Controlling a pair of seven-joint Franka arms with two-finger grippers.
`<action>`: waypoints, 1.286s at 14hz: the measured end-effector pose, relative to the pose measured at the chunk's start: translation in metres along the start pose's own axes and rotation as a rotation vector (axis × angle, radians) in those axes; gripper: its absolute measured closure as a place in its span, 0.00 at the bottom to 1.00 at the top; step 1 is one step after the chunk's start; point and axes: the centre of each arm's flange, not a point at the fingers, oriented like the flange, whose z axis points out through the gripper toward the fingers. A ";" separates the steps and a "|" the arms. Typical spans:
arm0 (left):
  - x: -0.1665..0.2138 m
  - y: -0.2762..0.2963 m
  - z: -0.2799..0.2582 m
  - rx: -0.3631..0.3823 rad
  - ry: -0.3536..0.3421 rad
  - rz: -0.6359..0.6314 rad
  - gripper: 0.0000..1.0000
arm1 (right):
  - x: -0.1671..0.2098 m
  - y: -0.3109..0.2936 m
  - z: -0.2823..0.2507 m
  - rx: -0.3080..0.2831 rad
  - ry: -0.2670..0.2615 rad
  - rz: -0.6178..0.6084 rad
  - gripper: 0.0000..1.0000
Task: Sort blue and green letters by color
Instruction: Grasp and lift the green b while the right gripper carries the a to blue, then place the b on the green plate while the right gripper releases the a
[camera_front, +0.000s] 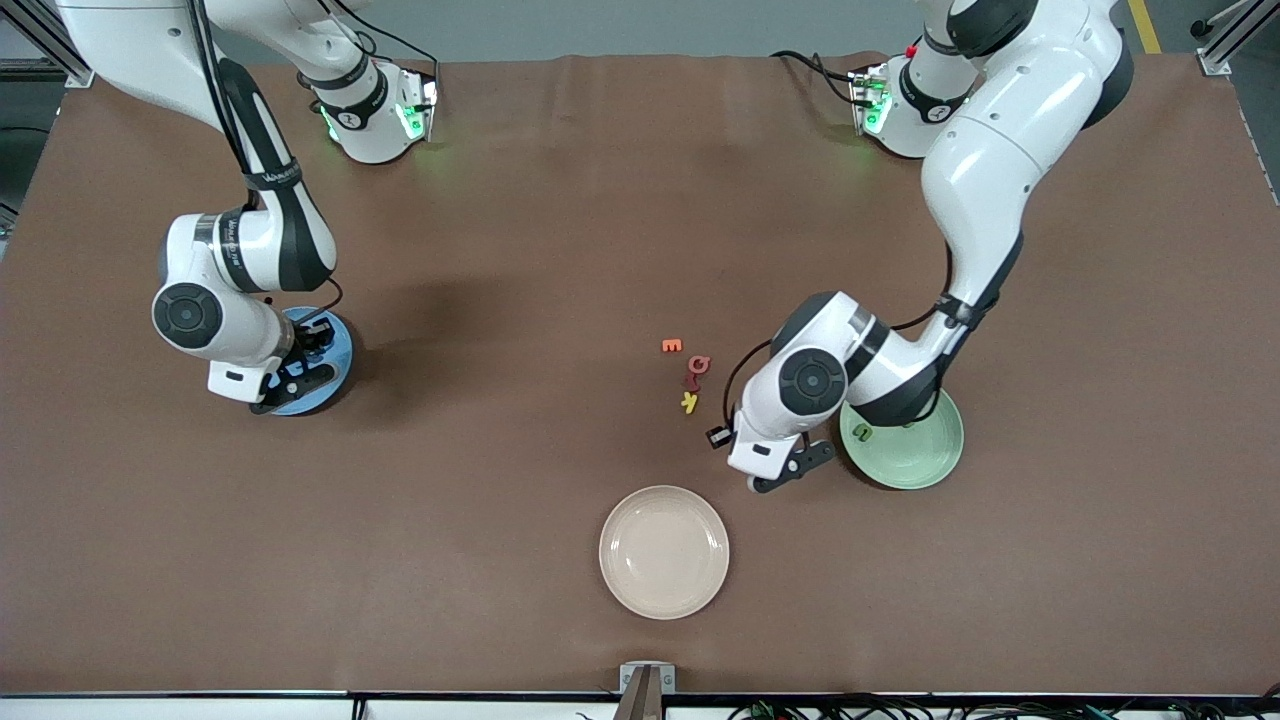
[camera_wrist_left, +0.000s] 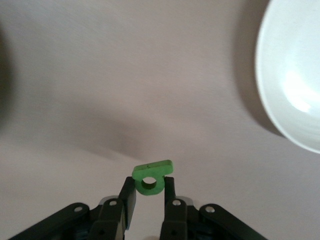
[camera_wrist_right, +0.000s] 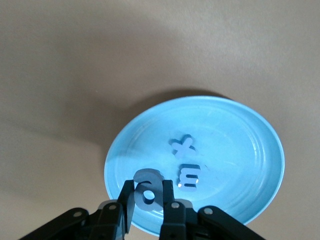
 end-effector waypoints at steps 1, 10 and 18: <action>0.006 -0.010 -0.006 0.028 -0.009 0.029 0.73 | 0.000 0.000 0.000 0.000 0.000 0.000 0.60; 0.074 -0.150 -0.033 0.143 -0.061 0.212 0.73 | 0.003 -0.002 -0.009 -0.007 0.019 -0.005 0.00; 0.109 -0.212 -0.020 0.113 0.014 0.266 0.73 | 0.001 0.014 -0.175 0.038 -0.036 0.301 0.00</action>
